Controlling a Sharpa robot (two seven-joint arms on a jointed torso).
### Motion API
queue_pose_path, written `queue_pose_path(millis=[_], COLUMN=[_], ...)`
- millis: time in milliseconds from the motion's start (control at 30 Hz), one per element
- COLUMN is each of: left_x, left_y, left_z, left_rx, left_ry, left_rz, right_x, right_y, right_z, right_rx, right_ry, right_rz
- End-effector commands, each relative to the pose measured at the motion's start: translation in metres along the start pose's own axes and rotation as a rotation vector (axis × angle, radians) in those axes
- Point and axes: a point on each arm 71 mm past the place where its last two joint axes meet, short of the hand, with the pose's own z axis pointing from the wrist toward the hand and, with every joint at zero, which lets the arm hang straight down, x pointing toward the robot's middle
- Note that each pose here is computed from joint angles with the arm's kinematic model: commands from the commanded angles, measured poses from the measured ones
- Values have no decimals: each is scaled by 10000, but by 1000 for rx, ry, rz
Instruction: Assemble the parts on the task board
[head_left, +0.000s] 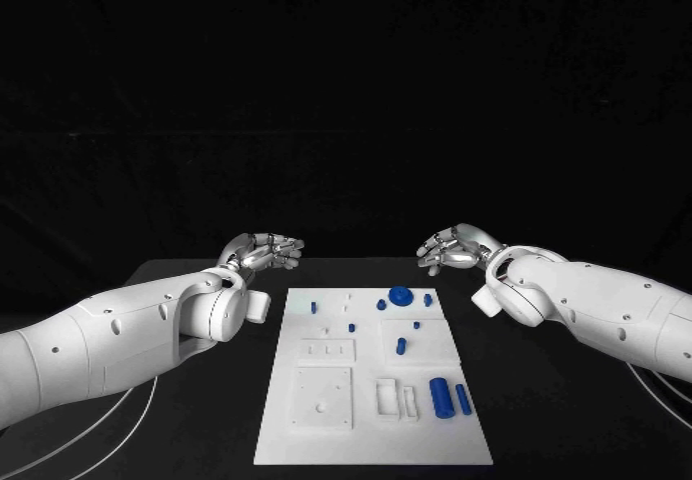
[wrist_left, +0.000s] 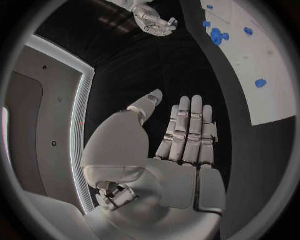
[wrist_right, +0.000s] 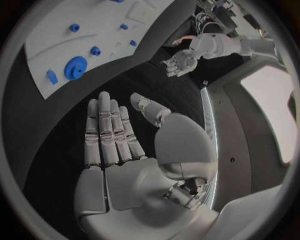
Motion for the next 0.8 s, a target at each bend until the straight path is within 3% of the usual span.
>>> queue_pose_path(millis=[33,267,433,800], left_x=[39,108,140,216], left_y=[-52,-88,-140,-261], left_z=[-47,-153,-204,-323], left_rx=[34,46,92,121], left_ry=[43,72,150,219], left_rz=[5,-5,14,9], right_x=[90,105,142,226], right_y=[114,284,403,539], right_z=[21,30,38,69], right_rx=[-83,-156,-198,-227], right_ry=[72,75,80,67], right_rz=[-314,-484,-585,-741])
